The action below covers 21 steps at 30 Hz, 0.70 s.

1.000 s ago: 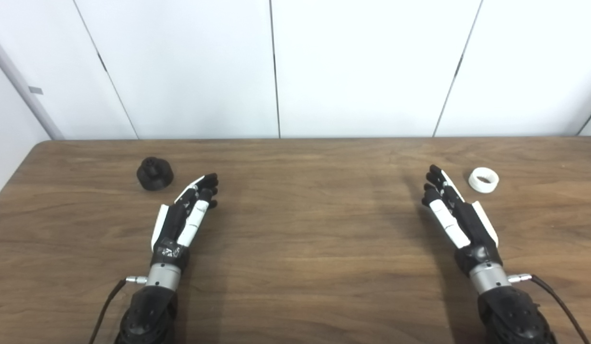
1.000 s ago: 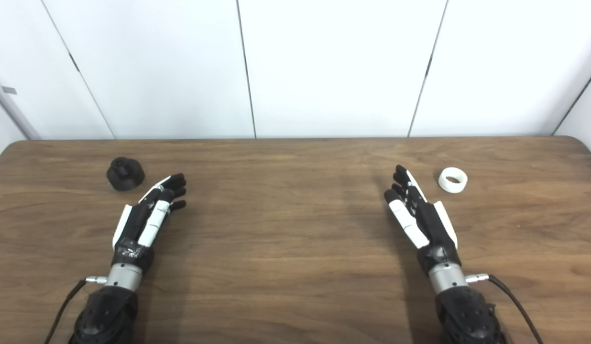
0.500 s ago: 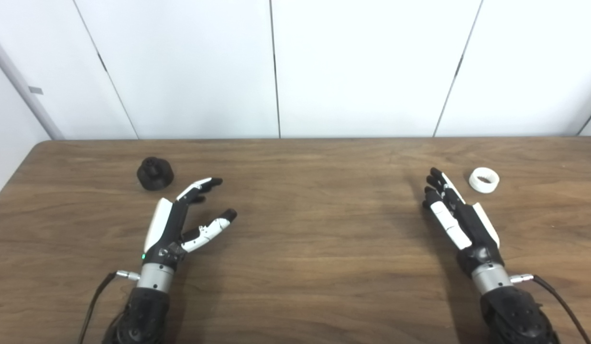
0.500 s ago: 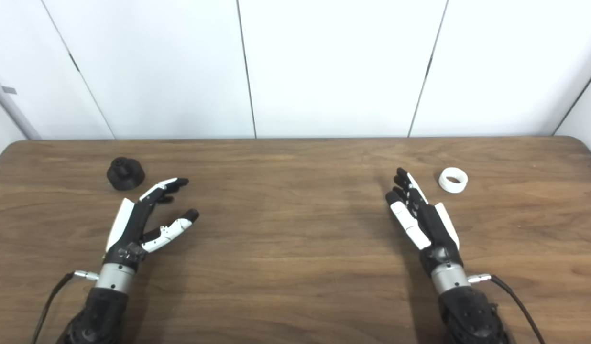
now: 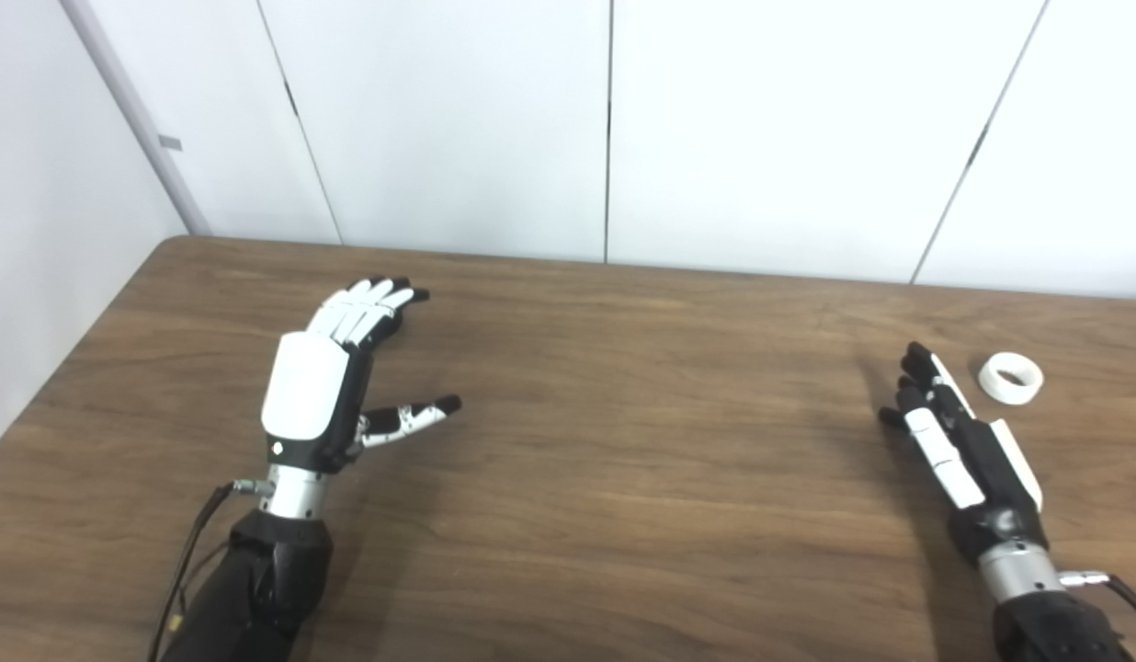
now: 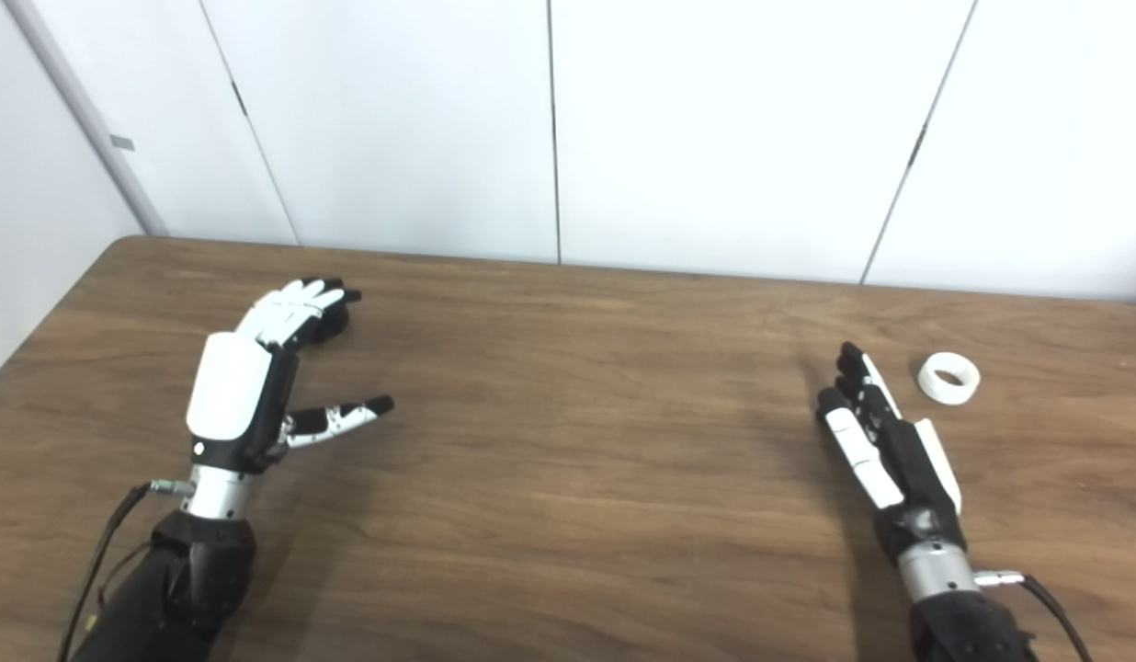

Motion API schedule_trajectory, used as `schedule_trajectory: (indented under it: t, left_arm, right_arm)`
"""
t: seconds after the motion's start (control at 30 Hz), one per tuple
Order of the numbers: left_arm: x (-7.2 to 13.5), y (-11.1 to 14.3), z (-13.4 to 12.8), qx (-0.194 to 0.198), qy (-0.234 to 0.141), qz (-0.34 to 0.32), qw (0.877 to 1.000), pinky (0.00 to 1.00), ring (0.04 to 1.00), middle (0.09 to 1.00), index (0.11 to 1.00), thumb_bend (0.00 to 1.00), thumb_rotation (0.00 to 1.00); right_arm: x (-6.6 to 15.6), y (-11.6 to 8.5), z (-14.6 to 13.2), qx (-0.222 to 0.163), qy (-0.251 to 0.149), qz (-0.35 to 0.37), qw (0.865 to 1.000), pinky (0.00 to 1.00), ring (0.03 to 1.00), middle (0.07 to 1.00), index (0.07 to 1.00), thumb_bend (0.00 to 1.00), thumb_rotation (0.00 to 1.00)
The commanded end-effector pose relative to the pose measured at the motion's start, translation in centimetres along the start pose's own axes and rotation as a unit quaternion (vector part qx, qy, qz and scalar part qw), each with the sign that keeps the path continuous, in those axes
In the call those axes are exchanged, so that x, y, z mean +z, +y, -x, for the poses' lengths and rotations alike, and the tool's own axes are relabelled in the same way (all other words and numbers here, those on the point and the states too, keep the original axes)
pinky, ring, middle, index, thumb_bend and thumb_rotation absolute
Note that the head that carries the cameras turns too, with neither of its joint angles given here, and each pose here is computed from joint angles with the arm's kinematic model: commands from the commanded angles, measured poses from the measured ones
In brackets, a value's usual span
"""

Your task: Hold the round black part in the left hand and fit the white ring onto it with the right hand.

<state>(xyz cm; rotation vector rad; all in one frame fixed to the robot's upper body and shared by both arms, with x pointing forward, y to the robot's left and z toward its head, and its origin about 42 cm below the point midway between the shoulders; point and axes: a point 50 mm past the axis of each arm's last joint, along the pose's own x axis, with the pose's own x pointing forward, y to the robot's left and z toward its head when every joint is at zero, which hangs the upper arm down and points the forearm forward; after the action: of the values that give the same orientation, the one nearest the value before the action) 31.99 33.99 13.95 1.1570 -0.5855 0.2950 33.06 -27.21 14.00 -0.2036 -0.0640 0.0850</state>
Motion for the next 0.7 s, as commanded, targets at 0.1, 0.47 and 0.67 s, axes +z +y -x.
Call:
schedule_trajectory:
  t: [0.1,0.47,0.67]
  left_arm:
    - [-2.4,1.7,-2.0,0.035,0.001,-0.068,0.997,1.0,0.965,0.933,0.887,0.85,0.33]
    - [-5.4,2.0,-3.7,0.025,0.141,-0.032,0.989,1.0,0.999,0.968,0.937,0.92,0.45]
    - [-7.0,2.0,-4.5,0.003,0.194,0.004,0.981,1.0,1.0,0.987,0.977,0.95,0.49]
  right_arm:
    - [1.5,-0.8,-0.8,0.002,-0.027,0.013,1.0,0.94,0.973,0.978,0.989,0.4,0.79]
    - [1.6,-1.3,-0.6,-0.002,-0.024,0.014,1.0,0.96,0.983,0.982,0.99,0.34,0.79]
    - [1.8,-1.5,-0.5,0.002,-0.027,0.003,1.0,0.99,1.0,0.998,1.0,0.3,0.79]
